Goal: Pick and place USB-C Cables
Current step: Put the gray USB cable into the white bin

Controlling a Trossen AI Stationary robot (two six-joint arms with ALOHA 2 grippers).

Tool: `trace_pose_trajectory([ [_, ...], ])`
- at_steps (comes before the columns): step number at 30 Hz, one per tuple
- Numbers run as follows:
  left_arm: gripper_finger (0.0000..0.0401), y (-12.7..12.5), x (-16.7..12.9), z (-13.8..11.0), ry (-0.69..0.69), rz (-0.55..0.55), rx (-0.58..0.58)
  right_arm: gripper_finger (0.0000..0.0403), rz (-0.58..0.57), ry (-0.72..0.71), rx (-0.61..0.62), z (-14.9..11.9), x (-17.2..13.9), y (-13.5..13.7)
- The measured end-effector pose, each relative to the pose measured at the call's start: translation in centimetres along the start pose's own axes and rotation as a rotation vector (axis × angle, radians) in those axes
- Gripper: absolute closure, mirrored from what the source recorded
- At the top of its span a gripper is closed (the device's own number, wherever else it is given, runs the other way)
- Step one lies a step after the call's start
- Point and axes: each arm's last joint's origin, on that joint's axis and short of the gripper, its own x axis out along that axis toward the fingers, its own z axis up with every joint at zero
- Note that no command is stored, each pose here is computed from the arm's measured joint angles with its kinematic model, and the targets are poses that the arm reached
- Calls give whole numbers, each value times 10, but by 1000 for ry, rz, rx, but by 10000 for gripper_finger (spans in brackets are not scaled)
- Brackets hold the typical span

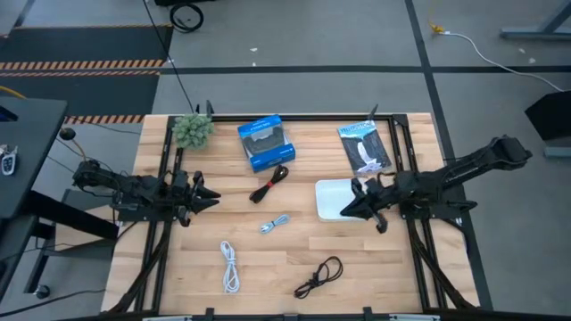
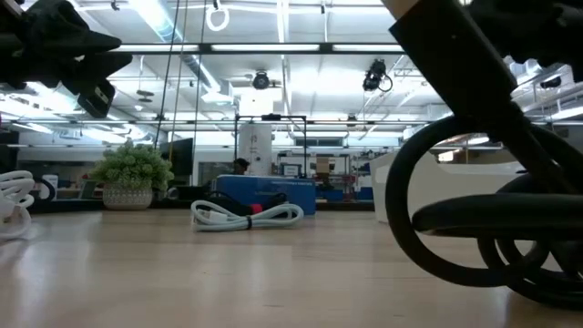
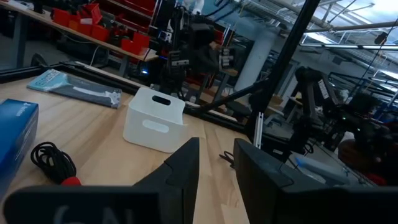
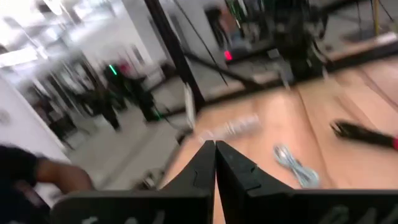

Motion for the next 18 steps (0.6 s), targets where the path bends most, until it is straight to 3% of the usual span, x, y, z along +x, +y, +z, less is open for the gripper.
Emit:
trace_pose_trajectory([
  [7, 294, 0, 0, 0, 0, 0, 0, 385, -110, 194, -92, 0, 31, -2],
  [18, 294, 0, 0, 0, 0, 0, 0, 360, -165, 313, -227, 4, 84, -11],
])
